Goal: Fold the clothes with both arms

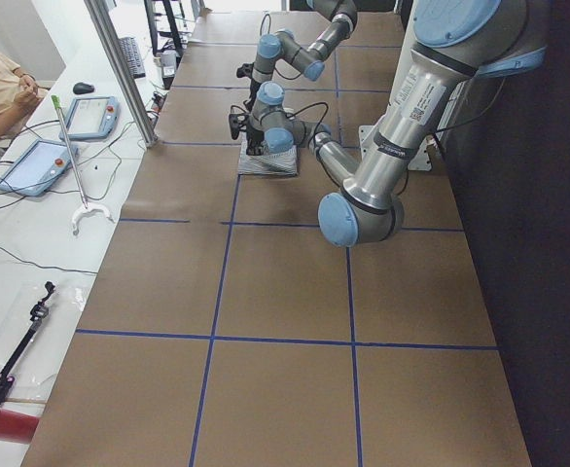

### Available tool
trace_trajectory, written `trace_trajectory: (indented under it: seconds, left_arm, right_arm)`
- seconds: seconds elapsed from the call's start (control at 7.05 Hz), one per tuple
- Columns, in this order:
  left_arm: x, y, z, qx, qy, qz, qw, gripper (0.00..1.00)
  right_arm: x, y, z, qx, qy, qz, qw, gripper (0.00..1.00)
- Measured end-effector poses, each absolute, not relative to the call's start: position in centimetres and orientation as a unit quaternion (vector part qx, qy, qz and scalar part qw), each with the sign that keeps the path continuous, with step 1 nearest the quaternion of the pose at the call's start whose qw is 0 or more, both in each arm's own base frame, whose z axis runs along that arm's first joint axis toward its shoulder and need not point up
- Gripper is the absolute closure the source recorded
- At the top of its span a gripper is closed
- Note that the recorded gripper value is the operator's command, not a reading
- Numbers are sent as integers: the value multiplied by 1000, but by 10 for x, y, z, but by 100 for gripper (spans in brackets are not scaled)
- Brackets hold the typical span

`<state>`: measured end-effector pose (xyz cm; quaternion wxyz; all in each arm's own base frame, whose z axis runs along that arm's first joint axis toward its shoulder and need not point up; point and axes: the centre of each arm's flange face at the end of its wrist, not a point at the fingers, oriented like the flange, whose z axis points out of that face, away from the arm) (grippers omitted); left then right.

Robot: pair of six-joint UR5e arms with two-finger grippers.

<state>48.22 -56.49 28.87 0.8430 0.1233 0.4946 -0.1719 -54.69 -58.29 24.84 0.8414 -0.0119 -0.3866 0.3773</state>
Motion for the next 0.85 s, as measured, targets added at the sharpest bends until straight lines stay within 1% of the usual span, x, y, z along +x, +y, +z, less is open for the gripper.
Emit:
trace_trajectory:
  seconds: [0.14, 0.28, 0.43, 0.57, 0.85]
  left_arm:
    - [477, -583, 297, 140, 500, -167, 838, 47]
    - [470, -587, 294, 149, 507, -165, 833, 48]
    - [463, -584, 288, 154, 514, -163, 828, 68]
    - [456, -576, 281, 156, 523, -162, 822, 100]
    - [471, -549, 251, 116, 546, -157, 815, 100]
  right_arm:
    - [-535, -608, 252, -19, -390, 370, 843, 0]
    - [-522, -623, 253, -27, -393, 367, 843, 0]
    - [-510, -630, 256, -34, -397, 365, 841, 0]
    - [-497, -629, 262, -41, -402, 361, 841, 0]
    - [-468, -612, 275, -41, -416, 349, 839, 0]
